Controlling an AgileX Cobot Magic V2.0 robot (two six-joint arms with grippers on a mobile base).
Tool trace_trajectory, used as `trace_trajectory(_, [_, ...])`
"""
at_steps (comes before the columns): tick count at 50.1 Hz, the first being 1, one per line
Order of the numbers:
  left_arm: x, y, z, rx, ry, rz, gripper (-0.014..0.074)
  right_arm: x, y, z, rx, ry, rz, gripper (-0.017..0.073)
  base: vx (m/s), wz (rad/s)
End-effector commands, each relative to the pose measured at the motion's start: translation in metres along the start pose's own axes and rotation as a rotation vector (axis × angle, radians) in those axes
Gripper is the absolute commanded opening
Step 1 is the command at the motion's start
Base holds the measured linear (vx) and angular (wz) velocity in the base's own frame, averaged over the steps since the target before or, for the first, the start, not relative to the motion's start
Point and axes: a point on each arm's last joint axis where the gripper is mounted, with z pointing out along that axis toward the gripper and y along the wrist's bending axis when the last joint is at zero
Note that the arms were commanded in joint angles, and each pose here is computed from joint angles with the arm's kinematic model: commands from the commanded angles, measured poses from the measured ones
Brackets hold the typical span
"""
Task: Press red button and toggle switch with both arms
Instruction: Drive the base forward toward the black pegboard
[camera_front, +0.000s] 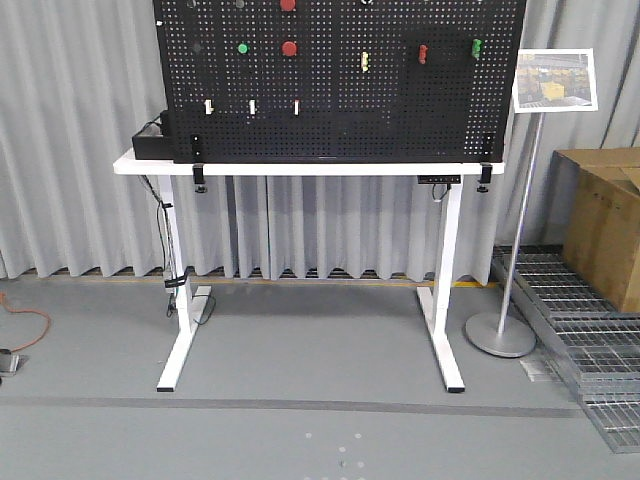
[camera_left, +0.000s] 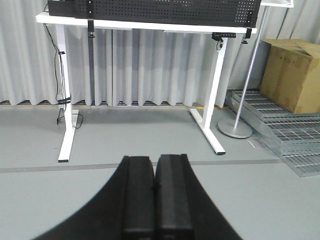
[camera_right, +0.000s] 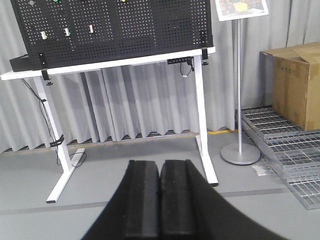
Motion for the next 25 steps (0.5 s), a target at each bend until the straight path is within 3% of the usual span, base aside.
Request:
trace_trajectory(1, [0.0026, 0.0014, 0.0009, -0.005, -0.07, -0.01, 0.0002, -0.0043, 0.0009, -0.0011, -0.012, -0.086, -0.016, -0.0003, 0.0, 0.0])
trace_trajectory(25, [0.0026, 0.0014, 0.0009, -0.005, -0.07, -0.01, 0.0002, -0.0043, 0.0009, -0.0011, -0.012, -0.086, -0.016, -0.0003, 0.0, 0.0])
